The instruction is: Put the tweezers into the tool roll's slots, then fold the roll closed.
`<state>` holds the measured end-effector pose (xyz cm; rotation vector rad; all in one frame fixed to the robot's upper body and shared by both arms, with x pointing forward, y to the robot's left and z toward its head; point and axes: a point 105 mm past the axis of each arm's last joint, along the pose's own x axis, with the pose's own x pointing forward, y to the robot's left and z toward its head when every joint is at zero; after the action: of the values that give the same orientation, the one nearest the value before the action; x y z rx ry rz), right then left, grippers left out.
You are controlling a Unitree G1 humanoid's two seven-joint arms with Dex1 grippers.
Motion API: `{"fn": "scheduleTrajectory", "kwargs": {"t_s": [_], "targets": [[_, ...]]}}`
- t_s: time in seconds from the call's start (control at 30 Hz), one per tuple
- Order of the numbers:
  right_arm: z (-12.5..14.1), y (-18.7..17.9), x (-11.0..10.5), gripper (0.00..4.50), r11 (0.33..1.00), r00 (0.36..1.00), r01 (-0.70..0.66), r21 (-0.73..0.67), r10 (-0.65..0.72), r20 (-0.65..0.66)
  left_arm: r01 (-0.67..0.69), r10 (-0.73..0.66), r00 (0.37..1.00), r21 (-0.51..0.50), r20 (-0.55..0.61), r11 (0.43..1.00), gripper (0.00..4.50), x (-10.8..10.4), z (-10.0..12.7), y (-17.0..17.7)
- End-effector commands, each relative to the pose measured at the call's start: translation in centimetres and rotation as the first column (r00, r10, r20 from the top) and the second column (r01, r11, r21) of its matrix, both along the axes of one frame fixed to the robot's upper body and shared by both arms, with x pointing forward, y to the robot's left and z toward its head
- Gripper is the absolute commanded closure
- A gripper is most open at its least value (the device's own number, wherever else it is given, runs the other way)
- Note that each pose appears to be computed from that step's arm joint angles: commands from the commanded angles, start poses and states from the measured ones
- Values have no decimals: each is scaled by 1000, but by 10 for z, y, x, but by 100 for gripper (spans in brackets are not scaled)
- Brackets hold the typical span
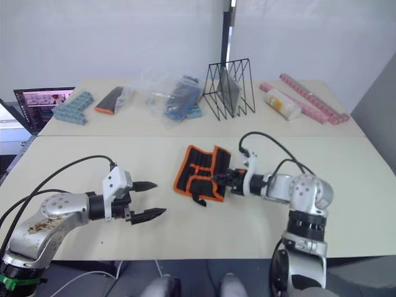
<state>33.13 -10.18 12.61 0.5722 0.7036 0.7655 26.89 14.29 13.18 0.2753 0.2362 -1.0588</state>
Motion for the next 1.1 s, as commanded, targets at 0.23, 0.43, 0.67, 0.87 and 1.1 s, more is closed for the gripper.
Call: {"fn": "scheduleTrajectory", "kwargs": {"t_s": [0.23, 0.43, 0.67, 0.87, 1.1], "targets": [[-32, 24, 9, 446, 1000, 1000, 24, -11, -25, -15, -10, 10, 999, 15, 48, 1000, 0, -2, 14, 5], [-46, 33, 17, 446, 998, 997, 58, 18, -57, -43, -12, 11, 999, 27, 48, 1000, 0, -4, 16, 7], [-41, 31, 12, 324, 997, 999, 30, 71, -27, -40, -20, 18, 999, 34, 48, 999, 0, -4, 17, 9], [-7, 22, 15, 113, 957, 999, 21, 288, -11, -34, -20, 18, 999, 42, 44, 999, 0, -3, 16, 9], [13, -5, 19, 3, 958, 994, 3, 288, -34, 102, -13, 11, 999, 47, 44, 999, 0, -2, 17, 10]]}}
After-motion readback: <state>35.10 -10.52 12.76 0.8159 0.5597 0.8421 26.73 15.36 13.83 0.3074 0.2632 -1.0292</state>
